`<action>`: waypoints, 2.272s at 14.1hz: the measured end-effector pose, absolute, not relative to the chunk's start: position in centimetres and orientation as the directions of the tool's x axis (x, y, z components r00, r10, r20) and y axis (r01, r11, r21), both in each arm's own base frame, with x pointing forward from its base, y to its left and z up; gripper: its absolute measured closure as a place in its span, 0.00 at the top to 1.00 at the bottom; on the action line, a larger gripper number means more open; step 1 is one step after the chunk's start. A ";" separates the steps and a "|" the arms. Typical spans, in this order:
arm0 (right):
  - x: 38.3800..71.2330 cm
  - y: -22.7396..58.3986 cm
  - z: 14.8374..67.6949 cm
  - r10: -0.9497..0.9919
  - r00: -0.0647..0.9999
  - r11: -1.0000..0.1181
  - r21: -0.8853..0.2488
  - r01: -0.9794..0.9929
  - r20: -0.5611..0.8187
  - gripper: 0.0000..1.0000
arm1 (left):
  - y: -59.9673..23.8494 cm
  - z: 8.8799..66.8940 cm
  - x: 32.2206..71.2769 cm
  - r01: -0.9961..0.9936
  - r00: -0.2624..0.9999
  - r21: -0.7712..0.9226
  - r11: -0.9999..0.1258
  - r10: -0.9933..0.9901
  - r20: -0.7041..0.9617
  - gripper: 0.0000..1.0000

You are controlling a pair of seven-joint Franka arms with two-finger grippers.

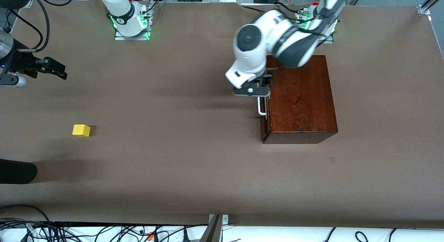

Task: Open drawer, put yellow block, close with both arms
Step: 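Move the left gripper over the box to the white drawer handle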

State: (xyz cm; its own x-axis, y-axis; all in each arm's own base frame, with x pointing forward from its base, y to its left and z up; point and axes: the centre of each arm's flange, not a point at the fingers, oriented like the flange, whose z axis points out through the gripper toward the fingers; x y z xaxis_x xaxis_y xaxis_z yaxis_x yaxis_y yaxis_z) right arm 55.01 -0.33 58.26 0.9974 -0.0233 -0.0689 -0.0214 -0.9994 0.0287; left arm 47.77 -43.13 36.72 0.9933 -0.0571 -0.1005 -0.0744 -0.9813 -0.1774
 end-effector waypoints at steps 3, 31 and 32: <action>55.0 -0.3 58.3 -0.023 0.997 -0.999 0.029 -0.021 -0.069 1.00 | -43.9 34.2 47.6 -0.064 0.996 -0.221 -0.973 -0.047 -0.082 1.00; 55.0 -0.3 58.3 -0.023 0.997 -0.999 0.029 -0.021 -0.069 1.00 | -45.1 27.7 47.5 -0.034 0.999 -0.283 -0.959 -0.022 -0.047 1.00; 55.0 -0.3 58.3 -0.023 0.997 -0.999 0.029 -0.021 -0.069 1.00 | -45.5 27.8 47.3 -0.028 0.999 -0.272 -0.962 -0.019 -0.037 1.00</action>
State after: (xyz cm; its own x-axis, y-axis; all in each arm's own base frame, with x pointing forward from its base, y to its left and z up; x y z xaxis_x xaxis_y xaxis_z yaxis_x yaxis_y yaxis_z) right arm 55.02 -0.33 58.25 0.9974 -0.0232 -0.0688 -0.0212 -0.9994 0.0287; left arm 47.32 -45.46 27.78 0.9992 -0.0188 -0.0365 -0.0280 -0.9618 -0.2723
